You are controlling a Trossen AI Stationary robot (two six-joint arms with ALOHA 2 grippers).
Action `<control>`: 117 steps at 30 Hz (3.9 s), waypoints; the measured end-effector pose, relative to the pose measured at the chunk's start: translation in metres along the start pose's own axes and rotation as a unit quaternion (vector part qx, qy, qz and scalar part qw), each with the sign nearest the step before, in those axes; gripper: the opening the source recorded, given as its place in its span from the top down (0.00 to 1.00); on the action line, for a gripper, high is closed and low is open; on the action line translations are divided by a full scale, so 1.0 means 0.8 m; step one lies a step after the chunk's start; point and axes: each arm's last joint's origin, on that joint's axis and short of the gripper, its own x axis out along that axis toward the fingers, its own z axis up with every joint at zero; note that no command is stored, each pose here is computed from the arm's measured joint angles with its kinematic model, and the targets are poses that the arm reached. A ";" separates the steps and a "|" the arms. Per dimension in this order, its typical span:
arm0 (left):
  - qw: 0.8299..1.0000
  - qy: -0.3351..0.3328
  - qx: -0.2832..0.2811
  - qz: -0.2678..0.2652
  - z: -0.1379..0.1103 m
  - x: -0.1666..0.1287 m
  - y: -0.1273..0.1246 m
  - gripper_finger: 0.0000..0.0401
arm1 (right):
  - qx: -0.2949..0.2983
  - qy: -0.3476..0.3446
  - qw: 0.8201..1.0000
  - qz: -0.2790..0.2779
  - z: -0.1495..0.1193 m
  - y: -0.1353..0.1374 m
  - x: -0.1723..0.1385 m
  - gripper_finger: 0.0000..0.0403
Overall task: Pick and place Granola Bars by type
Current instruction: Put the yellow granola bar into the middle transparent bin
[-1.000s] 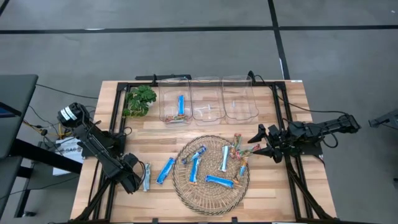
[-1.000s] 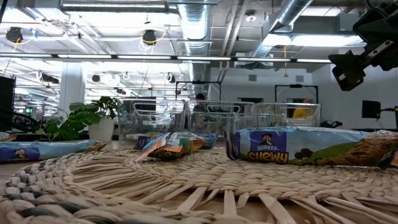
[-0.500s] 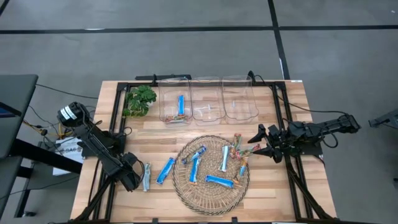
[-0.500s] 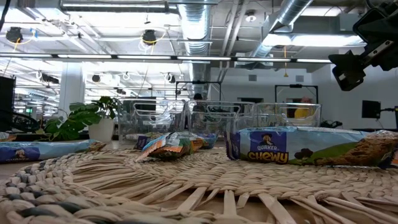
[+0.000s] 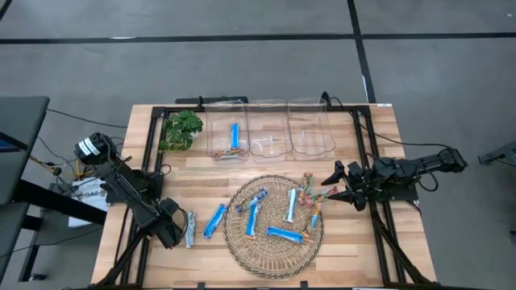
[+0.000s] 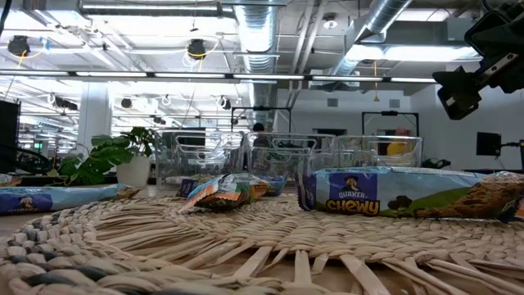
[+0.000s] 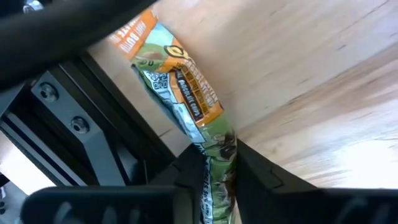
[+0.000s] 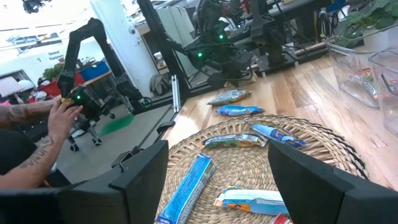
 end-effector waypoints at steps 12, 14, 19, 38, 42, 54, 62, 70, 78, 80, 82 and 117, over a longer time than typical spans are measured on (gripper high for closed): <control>0.995 -0.068 -0.005 -0.076 0.005 -0.022 -0.023 0.83 | 0.000 0.000 1.000 0.000 0.000 0.000 0.000 0.33; 0.991 -0.098 0.004 -0.093 0.007 -0.029 -0.028 0.85 | 0.000 0.000 1.000 0.000 0.000 0.000 0.000 0.33; 0.974 -0.183 0.001 -0.133 0.013 -0.045 -0.039 0.90 | 0.000 0.000 1.000 0.000 0.000 0.000 0.000 0.33; 0.830 -0.512 -0.071 -0.210 0.066 -0.077 -0.058 0.88 | 0.000 0.000 1.000 0.000 0.000 0.000 0.000 0.33; 0.803 -0.552 -0.069 -0.215 0.082 -0.089 -0.068 0.87 | 0.000 0.000 1.000 0.000 0.000 0.000 0.000 0.33; 0.734 -0.643 -0.072 -0.207 0.132 -0.132 -0.091 0.88 | 0.000 0.000 1.000 0.000 0.000 0.000 0.000 0.33; 0.713 -0.674 -0.075 -0.177 0.166 -0.155 -0.089 0.89 | 0.000 0.000 1.000 0.000 0.000 0.000 0.000 0.33; 0.706 -0.693 -0.063 -0.131 0.195 -0.168 -0.081 0.89 | 0.000 0.000 1.000 0.000 0.000 0.000 0.000 0.33; 0.698 -0.694 -0.040 -0.172 0.232 -0.184 -0.070 0.89 | 0.000 0.000 1.000 0.000 0.000 0.000 0.000 0.33; 0.694 -0.697 -0.029 -0.177 0.246 -0.188 -0.063 0.89 | 0.000 0.000 1.000 0.000 0.000 0.000 0.000 0.33; 0.689 -0.703 -0.021 -0.174 0.259 -0.192 -0.056 0.89 | 0.000 0.000 1.000 0.000 0.000 0.000 0.000 0.33; 0.740 -0.568 0.359 0.025 0.430 -0.203 -0.062 0.89 | 0.000 0.000 1.000 0.001 0.000 0.000 0.000 0.33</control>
